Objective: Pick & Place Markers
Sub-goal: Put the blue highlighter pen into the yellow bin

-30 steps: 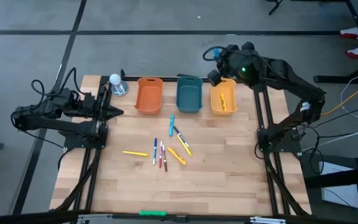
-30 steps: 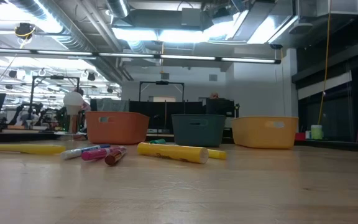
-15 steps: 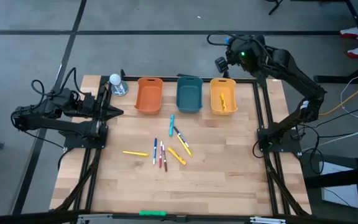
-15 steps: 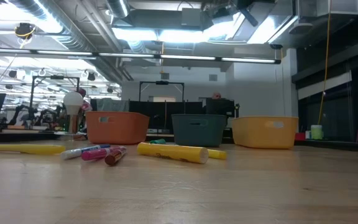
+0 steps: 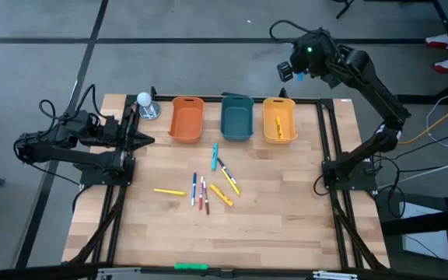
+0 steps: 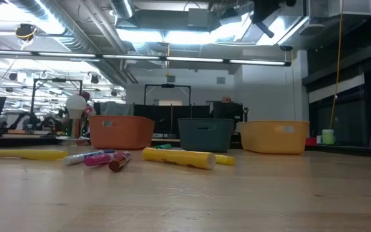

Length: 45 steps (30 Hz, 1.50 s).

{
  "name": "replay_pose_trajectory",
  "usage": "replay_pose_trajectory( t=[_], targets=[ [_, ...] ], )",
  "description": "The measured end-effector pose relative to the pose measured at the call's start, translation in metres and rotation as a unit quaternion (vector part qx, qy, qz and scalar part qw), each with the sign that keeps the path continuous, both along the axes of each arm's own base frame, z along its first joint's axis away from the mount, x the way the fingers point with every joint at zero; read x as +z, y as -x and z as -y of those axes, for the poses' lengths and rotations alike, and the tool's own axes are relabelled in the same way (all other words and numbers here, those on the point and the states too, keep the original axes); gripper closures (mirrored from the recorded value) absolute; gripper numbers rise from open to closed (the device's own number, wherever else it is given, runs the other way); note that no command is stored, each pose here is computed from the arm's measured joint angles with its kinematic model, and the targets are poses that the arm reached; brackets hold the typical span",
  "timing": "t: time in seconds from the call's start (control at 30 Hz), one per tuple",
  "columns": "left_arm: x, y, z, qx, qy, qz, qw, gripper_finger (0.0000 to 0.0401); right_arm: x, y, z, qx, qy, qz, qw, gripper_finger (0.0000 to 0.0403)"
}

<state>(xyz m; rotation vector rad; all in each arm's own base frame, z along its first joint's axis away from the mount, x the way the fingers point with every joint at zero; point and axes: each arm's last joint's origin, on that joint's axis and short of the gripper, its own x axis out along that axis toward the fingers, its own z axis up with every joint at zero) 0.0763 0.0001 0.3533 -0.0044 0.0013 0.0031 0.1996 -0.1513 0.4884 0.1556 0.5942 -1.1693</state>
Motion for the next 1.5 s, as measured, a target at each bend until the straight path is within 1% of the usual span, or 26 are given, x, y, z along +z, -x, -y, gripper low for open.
replay_pose_trajectory(
  t=[0.27,0.43,0.6,0.77,0.93,1.23,1.5],
  targets=[
    [0.000,0.000,0.000,0.000,0.000,0.000,1.000,0.0393,-0.003,0.012,0.016,0.015,-0.056,0.044,0.997,0.0337],
    [0.000,0.000,0.000,0.000,0.000,0.000,1.000,0.0388,-0.008,0.022,0.026,0.001,-0.092,0.057,0.994,0.0337],
    [0.000,0.000,0.000,0.000,0.000,0.000,1.000,0.0391,-0.020,0.030,0.036,-0.019,-0.131,0.047,0.990,0.0337],
    [0.000,0.000,0.000,0.000,0.000,0.000,1.000,0.0392,-0.036,0.032,0.045,-0.032,-0.162,0.036,0.986,0.0335],
    [0.000,0.000,0.000,0.000,0.000,0.000,1.000,0.0388,-0.050,0.030,0.049,-0.039,-0.181,0.019,0.982,0.0338],
    [0.000,0.000,0.000,0.000,0.000,0.000,1.000,0.0393,-0.074,0.026,0.053,-0.044,-0.211,-0.008,0.977,0.0338],
    [0.000,0.000,0.000,0.000,0.000,0.000,1.000,0.0389,-0.102,0.022,0.057,-0.051,-0.242,-0.037,0.968,0.0338]
  ],
)
